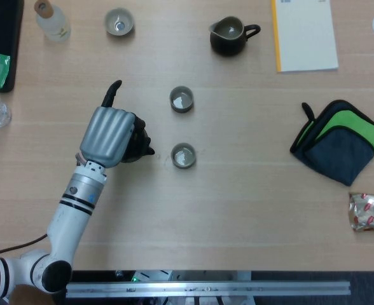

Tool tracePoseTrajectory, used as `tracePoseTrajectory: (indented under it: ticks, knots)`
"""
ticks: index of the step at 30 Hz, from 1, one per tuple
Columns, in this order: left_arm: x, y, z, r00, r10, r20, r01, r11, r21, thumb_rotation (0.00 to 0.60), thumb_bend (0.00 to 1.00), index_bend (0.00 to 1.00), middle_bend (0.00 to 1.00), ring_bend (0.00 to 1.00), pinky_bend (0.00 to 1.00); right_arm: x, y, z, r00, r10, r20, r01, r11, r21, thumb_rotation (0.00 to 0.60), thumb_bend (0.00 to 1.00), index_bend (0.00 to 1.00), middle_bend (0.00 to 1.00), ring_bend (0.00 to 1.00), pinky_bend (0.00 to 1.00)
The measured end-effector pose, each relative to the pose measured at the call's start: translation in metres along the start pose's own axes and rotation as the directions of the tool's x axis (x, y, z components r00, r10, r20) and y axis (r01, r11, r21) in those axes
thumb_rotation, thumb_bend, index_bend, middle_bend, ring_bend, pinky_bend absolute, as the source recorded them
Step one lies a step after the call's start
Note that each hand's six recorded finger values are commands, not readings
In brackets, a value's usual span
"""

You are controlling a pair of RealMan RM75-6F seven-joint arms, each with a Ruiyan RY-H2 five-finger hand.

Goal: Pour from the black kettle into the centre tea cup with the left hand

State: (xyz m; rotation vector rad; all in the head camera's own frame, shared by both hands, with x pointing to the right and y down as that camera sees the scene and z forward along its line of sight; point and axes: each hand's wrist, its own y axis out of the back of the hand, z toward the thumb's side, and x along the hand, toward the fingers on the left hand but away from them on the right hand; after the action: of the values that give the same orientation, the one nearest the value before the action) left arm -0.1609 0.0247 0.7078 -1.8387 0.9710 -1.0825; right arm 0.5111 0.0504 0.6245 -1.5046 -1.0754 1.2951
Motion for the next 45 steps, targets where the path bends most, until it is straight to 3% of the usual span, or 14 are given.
tracePoseTrajectory:
  ticks: [10,22,45]
  knots:
    - [0.014,-0.011,0.015,1.0,-0.026,-0.006,0.026,1.0,0.016,0.594,0.32,0.89,1.0,0.81,0.0,-0.001,-0.002,0.002,1.0,0.004,-0.007,-0.004,1.0,-0.002,0.6,0.06,0.09,0.22,0.11,0.2]
    - [0.029,-0.012,0.018,0.999,-0.004,-0.031,0.005,0.999,0.037,0.596,0.32,0.89,1.0,0.81,0.0,-0.003,-0.003,-0.002,1.0,0.007,0.001,-0.007,1.0,-0.004,0.6,0.06,0.09,0.22,0.11,0.2]
    - [0.032,-0.019,0.036,0.997,0.065,0.034,-0.068,0.992,0.103,0.597,0.32,0.89,1.0,0.81,0.0,-0.003,0.0,-0.01,1.0,0.009,0.03,-0.009,1.0,-0.003,0.6,0.06,0.09,0.22,0.11,0.2]
